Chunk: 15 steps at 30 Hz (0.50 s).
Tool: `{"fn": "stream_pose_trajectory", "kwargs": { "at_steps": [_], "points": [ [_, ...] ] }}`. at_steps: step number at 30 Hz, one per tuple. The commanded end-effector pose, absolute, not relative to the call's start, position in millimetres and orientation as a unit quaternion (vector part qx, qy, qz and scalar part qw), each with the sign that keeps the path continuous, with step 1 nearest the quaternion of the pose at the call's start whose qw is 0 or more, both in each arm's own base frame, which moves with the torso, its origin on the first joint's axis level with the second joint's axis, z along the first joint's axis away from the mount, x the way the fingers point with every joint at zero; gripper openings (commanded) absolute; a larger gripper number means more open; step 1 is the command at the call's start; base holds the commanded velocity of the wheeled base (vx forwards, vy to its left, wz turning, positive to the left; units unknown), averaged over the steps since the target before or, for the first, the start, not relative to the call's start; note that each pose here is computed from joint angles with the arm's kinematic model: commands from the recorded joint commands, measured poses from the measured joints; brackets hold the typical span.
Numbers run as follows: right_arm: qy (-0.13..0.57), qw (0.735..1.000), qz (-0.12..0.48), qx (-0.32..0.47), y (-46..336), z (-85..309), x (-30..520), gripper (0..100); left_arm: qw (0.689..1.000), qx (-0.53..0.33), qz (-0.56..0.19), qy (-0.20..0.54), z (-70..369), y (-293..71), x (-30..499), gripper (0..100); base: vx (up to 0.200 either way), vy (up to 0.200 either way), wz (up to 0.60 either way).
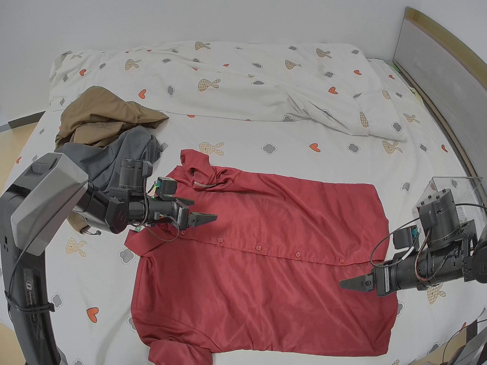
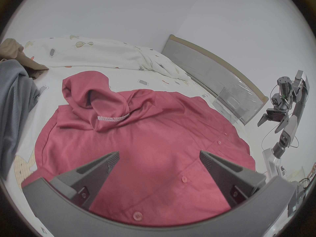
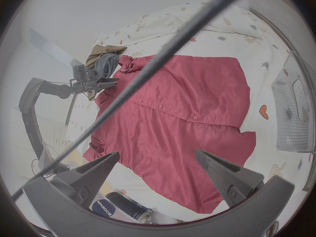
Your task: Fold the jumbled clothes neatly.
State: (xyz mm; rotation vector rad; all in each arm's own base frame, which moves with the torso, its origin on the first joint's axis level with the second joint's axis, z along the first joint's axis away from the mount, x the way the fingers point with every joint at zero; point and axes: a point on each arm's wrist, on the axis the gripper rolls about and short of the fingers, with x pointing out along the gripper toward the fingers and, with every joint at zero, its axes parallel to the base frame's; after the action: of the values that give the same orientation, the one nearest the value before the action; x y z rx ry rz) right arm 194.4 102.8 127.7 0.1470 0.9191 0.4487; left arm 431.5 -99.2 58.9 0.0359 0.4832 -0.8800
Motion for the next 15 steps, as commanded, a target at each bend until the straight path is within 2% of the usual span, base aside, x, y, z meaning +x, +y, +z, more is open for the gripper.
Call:
{"fn": "stream_pose_trajectory", "kwargs": {
  "at_steps": [1,8,15],
  "points": [
    [0.440,0.869,0.215,0.070,103,127,194,100,0.877,0.020,-0.422,0.228,38,-105,454,100,0.000,0.000,0.00],
    [0.440,0.869,0.214,0.071,103,127,195,100,0.886,0.033,-0.423,0.186,33,-121,489,100,0.000,0.000,0.00],
    [0.440,0.869,0.213,0.071,102,127,195,100,0.896,0.038,-0.405,0.179,34,-128,522,100,0.000,0.000,0.00]
  ]
}}
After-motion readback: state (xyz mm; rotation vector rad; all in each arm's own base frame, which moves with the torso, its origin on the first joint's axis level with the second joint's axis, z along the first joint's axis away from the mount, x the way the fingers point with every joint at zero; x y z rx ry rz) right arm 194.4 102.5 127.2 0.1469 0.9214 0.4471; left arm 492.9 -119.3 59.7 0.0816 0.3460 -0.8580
